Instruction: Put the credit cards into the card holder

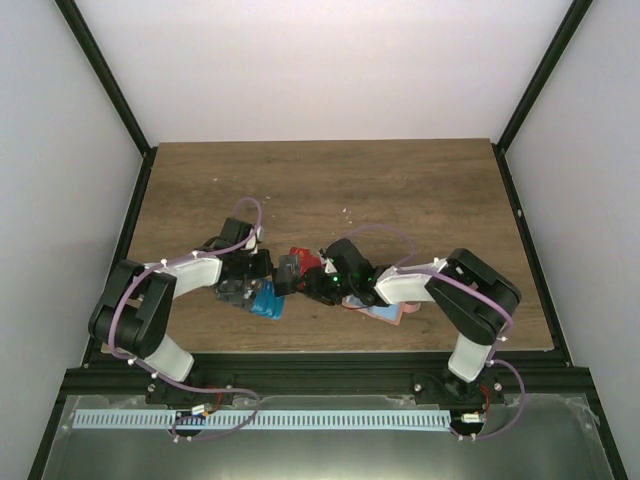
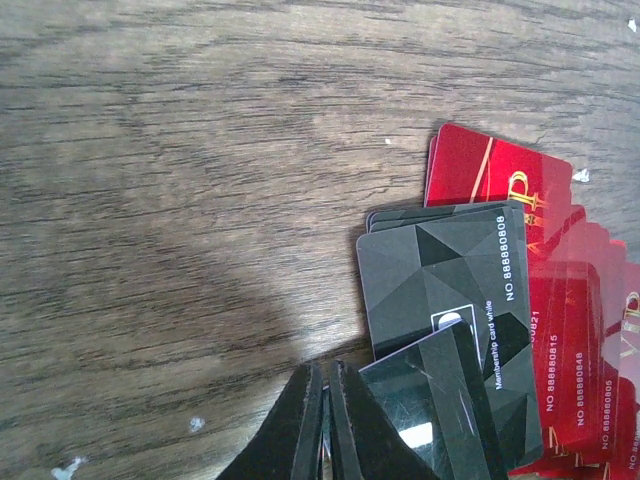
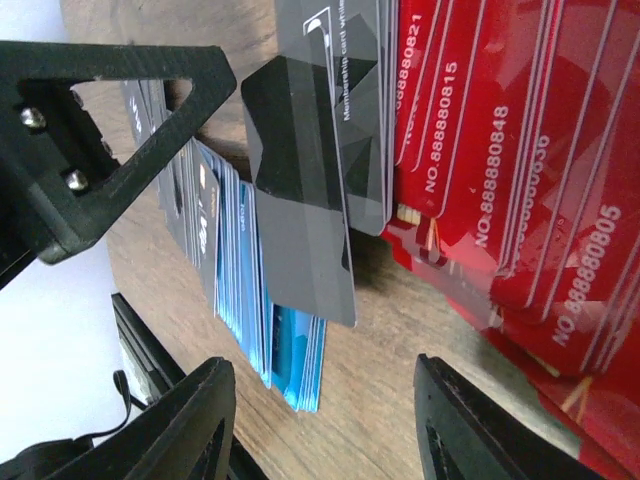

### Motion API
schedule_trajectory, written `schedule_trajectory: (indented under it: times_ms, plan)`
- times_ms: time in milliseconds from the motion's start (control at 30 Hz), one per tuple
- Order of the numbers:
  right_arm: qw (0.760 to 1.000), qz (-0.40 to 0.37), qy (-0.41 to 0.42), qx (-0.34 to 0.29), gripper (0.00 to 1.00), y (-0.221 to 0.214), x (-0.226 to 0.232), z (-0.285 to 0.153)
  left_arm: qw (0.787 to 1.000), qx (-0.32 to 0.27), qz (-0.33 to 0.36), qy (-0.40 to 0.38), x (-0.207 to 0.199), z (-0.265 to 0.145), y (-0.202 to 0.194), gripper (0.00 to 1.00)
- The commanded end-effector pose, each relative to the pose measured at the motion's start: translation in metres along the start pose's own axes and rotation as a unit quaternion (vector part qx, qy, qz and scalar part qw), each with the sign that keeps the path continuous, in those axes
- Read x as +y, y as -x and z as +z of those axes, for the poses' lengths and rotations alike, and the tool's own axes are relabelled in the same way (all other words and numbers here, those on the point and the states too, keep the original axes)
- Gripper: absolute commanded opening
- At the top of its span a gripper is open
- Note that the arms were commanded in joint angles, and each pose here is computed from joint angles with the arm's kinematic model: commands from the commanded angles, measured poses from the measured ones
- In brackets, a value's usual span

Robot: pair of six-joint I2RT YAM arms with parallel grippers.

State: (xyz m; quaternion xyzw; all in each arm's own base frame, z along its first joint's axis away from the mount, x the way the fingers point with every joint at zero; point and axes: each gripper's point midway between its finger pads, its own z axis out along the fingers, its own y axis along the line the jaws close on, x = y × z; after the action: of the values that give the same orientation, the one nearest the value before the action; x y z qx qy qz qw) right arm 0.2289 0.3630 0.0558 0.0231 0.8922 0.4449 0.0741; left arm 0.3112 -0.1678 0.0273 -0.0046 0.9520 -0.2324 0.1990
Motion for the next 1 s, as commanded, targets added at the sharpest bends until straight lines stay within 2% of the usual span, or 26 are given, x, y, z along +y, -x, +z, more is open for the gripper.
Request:
schedule_trajectory:
  times_ms: [0,667,867,967]
  plan:
    - [1.0,0.003,0.021,-0.015,0.51,0.011,0.016,0.009,1.0,-0.007,0.008,-0.017,-0.006,0.004,0.007,0.05]
    - [0.999,0.024,0.029,0.007,0.46,0.012,0.009,0.035,1.0,0.005,-0.002,-0.017,-0.001,0.008,-0.004,0.04]
    - [0.999,0.03,0.035,0.015,0.39,0.011,0.01,0.039,1.0,0.006,-0.002,-0.018,0.0,0.008,-0.006,0.04]
    - [0.999,0.032,0.036,0.016,0.31,0.011,0.009,0.04,1.0,0.006,-0.003,-0.019,0.0,0.008,-0.006,0.04]
